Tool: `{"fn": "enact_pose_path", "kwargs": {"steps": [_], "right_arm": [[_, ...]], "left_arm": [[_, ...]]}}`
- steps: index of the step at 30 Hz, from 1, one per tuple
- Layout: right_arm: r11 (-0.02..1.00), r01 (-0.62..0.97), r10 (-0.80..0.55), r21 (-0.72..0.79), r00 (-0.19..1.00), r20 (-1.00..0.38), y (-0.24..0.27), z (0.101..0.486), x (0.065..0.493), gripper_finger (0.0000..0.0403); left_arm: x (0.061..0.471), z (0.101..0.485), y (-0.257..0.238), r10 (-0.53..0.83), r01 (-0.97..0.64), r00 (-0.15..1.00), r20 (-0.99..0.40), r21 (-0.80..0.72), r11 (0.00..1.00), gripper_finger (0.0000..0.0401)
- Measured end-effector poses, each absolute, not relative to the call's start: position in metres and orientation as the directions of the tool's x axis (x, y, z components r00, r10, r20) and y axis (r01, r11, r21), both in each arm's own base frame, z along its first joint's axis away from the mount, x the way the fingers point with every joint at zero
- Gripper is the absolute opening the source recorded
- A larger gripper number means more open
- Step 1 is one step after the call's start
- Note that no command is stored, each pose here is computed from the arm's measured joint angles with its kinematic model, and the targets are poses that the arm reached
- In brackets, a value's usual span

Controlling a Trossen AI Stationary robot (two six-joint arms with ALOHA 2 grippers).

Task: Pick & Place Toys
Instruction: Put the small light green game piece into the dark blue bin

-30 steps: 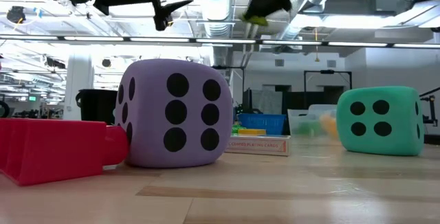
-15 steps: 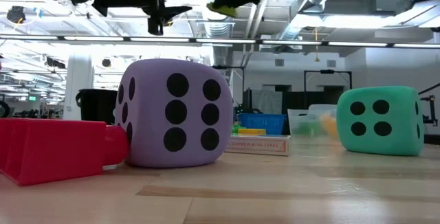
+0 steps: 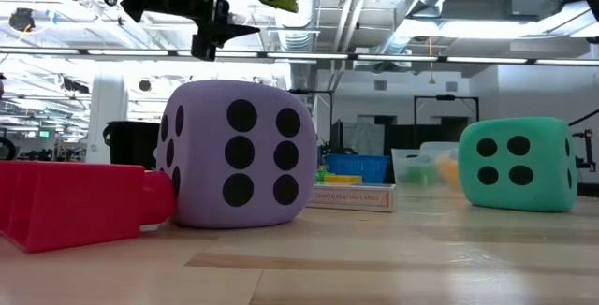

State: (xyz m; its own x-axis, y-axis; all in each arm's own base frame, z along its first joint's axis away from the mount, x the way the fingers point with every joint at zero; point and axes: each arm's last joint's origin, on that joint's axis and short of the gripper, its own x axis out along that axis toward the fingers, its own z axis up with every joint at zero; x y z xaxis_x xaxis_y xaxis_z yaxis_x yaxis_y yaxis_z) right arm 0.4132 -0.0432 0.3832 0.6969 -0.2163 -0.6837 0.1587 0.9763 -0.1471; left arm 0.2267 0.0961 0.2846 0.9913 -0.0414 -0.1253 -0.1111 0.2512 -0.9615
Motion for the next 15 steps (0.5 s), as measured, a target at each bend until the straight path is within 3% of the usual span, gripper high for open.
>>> {"fn": "enact_pose_path", "kwargs": {"steps": [15], "right_arm": [[0.986,0.122,-0.167,-0.115,0.706,-0.688,-0.0415,0.3836,0.4135,0.0127]], "left_arm": [[0.2270,0.2845,0.0958,-0.029,-0.116,0.991,-0.127,-0.961,0.252,0.0301]]}}
